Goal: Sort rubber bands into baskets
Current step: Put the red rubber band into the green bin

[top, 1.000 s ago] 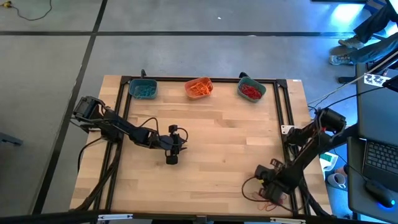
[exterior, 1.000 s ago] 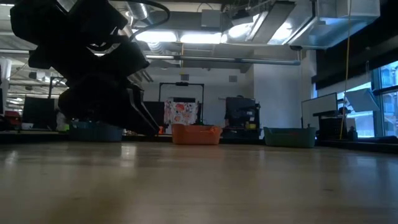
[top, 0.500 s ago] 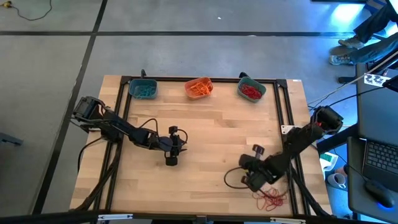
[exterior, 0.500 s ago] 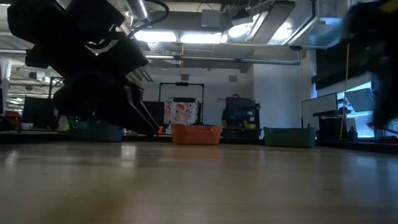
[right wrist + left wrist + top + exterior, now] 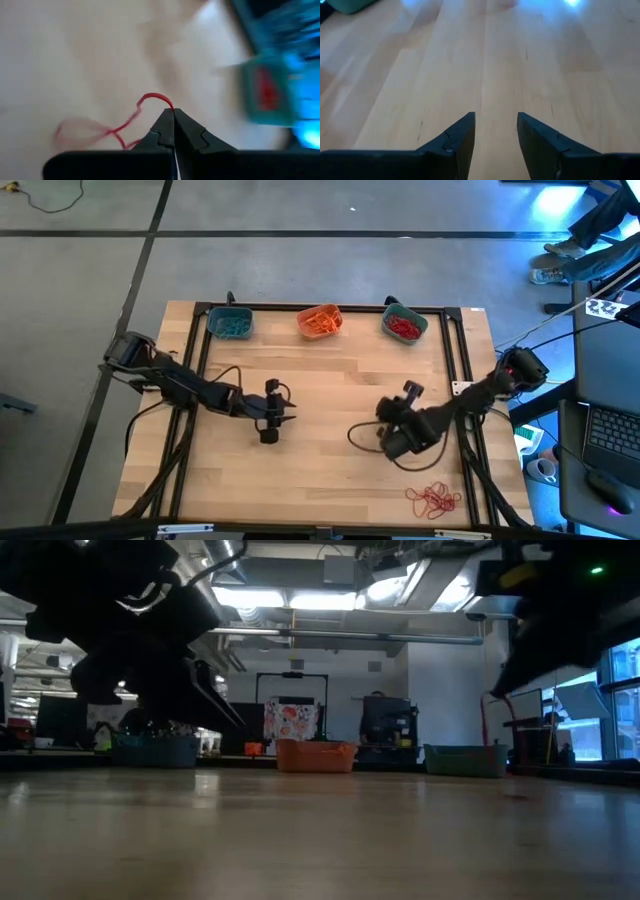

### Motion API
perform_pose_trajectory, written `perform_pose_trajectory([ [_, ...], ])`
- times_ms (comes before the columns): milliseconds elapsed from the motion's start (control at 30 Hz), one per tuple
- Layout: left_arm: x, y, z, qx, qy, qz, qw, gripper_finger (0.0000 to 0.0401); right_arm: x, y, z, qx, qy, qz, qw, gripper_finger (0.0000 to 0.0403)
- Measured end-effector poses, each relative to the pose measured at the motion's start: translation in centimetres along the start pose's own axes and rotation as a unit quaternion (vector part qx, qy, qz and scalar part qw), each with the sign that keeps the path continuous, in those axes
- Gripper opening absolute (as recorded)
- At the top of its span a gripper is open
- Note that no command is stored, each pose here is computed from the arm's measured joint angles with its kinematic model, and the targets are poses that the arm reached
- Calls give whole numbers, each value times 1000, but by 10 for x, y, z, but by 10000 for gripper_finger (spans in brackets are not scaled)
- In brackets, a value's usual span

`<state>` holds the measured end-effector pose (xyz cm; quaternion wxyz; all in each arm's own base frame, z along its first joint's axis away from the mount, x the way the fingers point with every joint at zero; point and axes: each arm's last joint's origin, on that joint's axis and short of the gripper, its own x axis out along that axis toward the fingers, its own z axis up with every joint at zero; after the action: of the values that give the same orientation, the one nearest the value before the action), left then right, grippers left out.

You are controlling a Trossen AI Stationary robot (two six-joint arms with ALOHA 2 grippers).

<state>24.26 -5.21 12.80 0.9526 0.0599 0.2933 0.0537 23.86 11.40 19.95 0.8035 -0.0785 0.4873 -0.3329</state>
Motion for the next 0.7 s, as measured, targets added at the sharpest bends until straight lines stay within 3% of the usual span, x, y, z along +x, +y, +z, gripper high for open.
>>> perform_pose_trajectory([
  [367, -8, 5, -14, -1, -19, 3, 1000, 144, 24, -74, 30, 9, -24, -212, 977, 2],
  [700, -8, 5, -14, -1, -17, 4, 1000, 144, 55, -157, 46, 89, 44, -313, 945, 3],
])
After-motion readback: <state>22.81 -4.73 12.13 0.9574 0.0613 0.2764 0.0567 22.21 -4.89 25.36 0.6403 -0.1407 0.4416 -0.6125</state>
